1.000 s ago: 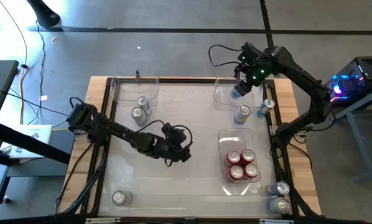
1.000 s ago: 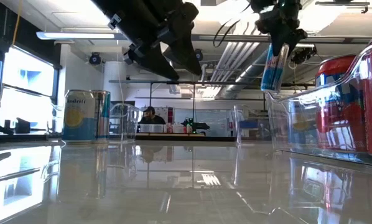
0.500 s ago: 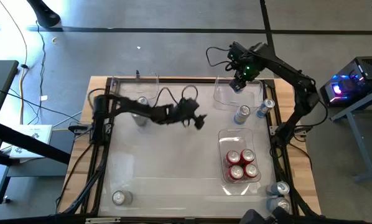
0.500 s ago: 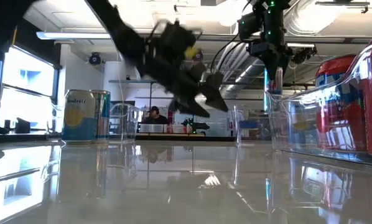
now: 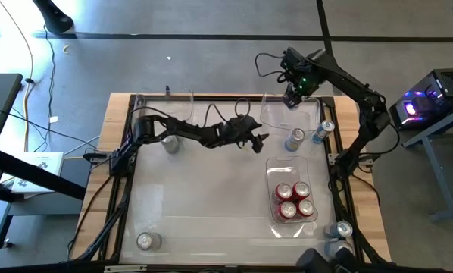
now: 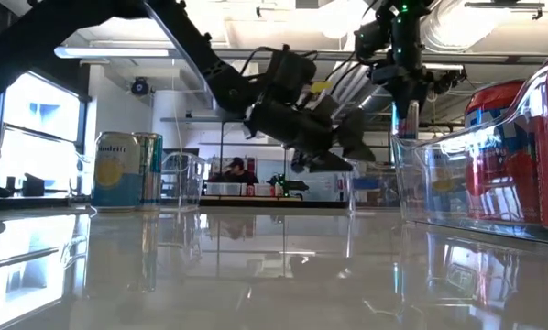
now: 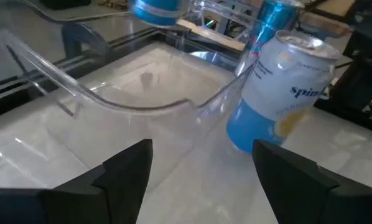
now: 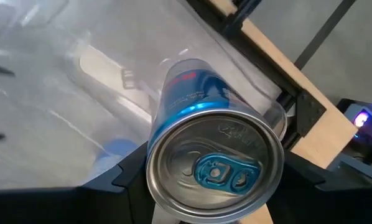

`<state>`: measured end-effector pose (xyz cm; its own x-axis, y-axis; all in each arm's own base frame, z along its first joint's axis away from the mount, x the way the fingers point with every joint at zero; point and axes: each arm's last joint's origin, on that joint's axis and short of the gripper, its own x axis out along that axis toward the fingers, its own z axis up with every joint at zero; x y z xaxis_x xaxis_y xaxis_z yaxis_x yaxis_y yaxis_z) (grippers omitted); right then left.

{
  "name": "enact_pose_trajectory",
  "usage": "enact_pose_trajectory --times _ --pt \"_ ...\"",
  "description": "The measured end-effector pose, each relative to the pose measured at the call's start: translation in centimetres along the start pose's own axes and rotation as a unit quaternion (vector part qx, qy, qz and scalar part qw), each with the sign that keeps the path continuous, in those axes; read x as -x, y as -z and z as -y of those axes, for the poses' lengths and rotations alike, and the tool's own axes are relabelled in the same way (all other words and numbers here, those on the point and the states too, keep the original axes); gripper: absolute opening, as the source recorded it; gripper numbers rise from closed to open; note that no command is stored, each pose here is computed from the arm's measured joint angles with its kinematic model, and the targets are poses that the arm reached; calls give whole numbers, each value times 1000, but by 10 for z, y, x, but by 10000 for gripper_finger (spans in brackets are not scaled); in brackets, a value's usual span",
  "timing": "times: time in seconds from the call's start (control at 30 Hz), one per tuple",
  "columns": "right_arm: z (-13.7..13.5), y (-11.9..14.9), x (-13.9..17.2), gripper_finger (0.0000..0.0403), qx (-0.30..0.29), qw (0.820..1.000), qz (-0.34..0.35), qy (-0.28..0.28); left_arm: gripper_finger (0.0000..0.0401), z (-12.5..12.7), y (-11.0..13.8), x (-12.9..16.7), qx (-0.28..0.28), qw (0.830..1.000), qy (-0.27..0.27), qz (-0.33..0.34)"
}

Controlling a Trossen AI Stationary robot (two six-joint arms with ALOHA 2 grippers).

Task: Sort soda cans
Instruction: Put the top right blue soda can into the top right transparent bin

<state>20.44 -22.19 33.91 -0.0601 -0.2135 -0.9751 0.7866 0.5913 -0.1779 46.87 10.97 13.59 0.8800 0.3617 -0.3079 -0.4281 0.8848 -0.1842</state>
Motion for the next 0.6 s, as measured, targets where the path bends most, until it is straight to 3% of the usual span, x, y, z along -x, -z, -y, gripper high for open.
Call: enact_pose_trajectory --times 0.2,0.37,0.47,0.6 --pt "-1 -8 -3 215 -11 1000 24 -9 268 17 -17 0 -39 998 32 27" --pt "-4 -16 -14 215 -9 1000 11 -8 268 36 -17 5 -72 997 35 -21" --pt "-6 -24 -22 215 -17 1000 21 -12 268 48 -19 15 -94 993 -21 -68" --pt "-11 -37 -32 215 -40 997 42 -47 268 60 -16 37 -134 975 -120 -129"
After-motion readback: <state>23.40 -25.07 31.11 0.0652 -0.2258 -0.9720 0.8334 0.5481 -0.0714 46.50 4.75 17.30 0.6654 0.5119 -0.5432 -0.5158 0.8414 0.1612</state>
